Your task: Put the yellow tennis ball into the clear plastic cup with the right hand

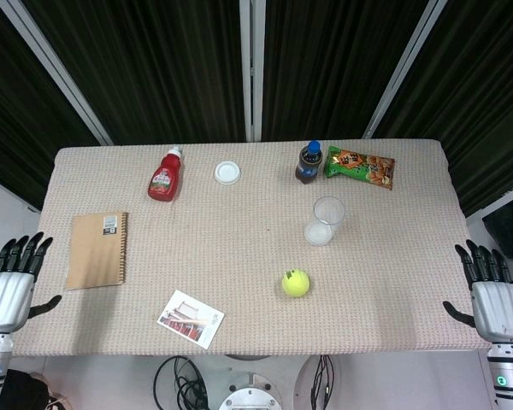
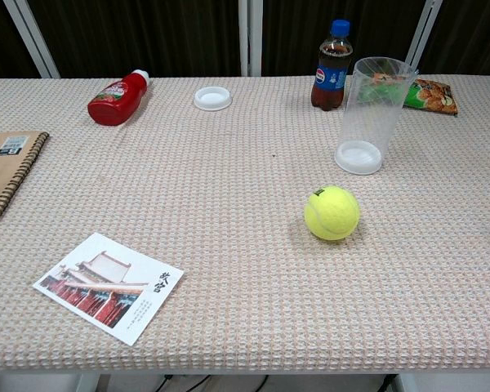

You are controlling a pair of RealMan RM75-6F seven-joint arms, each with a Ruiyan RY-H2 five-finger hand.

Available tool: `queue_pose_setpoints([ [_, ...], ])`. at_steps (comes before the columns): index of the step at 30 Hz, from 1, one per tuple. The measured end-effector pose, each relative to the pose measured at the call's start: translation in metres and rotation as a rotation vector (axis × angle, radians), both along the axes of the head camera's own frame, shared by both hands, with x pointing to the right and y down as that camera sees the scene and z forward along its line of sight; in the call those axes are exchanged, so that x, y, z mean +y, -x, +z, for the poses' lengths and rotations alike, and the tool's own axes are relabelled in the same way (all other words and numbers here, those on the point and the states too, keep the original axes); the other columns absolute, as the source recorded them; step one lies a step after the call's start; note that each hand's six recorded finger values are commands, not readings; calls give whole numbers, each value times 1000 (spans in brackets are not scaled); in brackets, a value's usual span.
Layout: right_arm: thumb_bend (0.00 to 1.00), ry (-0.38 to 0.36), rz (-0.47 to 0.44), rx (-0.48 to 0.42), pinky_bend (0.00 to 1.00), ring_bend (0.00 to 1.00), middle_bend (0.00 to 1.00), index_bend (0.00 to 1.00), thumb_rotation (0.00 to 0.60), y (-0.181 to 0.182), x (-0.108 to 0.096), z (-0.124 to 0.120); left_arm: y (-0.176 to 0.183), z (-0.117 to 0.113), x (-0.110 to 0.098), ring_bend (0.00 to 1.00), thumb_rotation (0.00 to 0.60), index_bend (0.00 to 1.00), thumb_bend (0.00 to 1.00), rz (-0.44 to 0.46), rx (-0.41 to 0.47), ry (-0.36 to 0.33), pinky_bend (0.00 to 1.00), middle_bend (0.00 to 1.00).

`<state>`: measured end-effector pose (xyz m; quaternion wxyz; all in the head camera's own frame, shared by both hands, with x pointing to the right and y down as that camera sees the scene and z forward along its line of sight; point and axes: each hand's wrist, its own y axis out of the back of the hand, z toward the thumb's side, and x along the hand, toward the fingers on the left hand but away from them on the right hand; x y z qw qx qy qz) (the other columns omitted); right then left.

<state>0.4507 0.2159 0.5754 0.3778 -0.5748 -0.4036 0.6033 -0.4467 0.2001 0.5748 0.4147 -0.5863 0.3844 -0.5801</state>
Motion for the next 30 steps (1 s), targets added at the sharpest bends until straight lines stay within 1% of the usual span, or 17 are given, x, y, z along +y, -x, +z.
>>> queue_pose_setpoints([
  [6, 75, 17, -42, -6, 0, 0, 0, 0, 600, 10, 0, 4, 5, -1, 4, 0, 600, 28, 90, -13, 13, -1, 0, 0],
  [11, 76, 17, -97, -28, 0, 0, 0, 0, 600, 22, -1, 4, 5, 1, 6, 0, 600, 28, 90, -7, 11, 6, 0, 0],
  [16, 76, 33, -187, -88, 0, 0, 0, 0, 600, 51, -7, 6, 3, 1, 3, 0, 600, 28, 90, -2, 17, 8, 0, 0],
  [18, 76, 46, -224, -94, 0, 0, 0, 0, 600, 62, -8, 8, 1, 2, 3, 0, 600, 28, 90, 3, 20, 11, 0, 0],
  [21, 76, 81, -289, -97, 0, 0, 0, 0, 600, 84, -9, 15, -1, 4, 5, 0, 600, 28, 104, 7, 21, 20, 0, 0],
  [24, 77, 131, -357, -98, 0, 0, 0, 0, 600, 108, -8, 28, -1, 8, 7, 0, 600, 28, 133, 4, 21, 42, 0, 0],
  [27, 80, 181, -423, -101, 0, 0, 0, 0, 600, 135, -7, 44, 0, 8, 7, 0, 600, 28, 135, 5, 22, 48, 0, 0],
  [30, 89, 214, -462, -137, 0, 0, 0, 0, 600, 163, -11, 62, 0, 7, 7, 0, 600, 29, 136, 4, 26, 47, 0, 0],
])
